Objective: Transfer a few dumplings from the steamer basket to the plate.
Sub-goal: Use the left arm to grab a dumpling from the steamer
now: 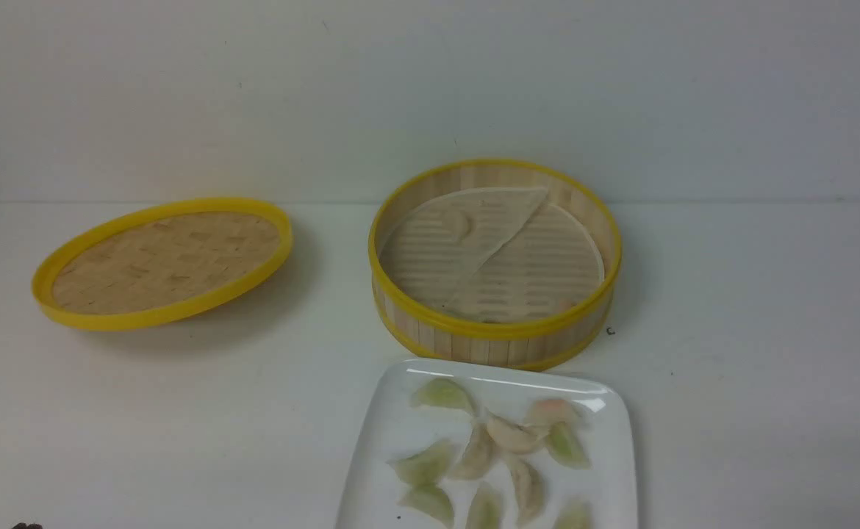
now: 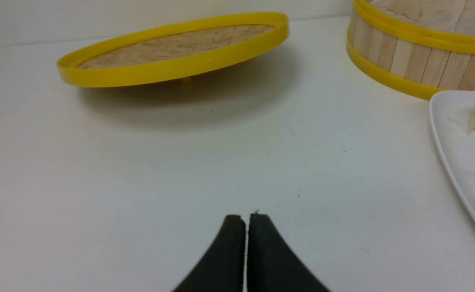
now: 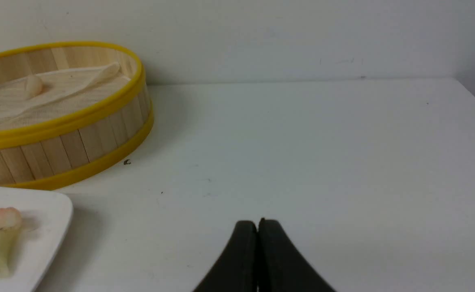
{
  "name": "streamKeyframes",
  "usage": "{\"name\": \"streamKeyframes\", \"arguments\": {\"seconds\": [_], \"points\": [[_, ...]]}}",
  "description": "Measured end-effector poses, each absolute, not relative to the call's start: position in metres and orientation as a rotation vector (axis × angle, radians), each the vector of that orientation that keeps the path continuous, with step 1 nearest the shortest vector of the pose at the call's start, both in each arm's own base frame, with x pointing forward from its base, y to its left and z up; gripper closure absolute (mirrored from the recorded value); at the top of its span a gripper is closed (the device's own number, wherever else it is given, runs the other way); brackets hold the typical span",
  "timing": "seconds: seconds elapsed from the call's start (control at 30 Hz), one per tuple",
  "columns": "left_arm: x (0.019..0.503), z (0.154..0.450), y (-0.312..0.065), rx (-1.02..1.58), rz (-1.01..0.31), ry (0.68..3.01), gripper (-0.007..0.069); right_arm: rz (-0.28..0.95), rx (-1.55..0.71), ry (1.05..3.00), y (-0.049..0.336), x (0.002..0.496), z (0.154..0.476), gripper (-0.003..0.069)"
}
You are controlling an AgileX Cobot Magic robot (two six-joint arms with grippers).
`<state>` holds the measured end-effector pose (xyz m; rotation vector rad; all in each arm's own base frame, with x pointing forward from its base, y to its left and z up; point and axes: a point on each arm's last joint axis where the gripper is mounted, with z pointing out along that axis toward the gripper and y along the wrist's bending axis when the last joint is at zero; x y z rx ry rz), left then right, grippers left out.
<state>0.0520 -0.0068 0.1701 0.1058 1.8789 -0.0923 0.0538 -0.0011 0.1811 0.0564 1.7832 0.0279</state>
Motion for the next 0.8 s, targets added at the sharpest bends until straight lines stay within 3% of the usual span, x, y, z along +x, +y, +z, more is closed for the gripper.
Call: {"name": "streamKeyframes", "arguments": {"seconds": [0.8], "points": [[0.0521,0.1700,-0.0058,0.126,-0.062,1.878,0.0631,0.032,0.061,1.783,-0.0011,0.0538,0.1811,0.0673]]}}
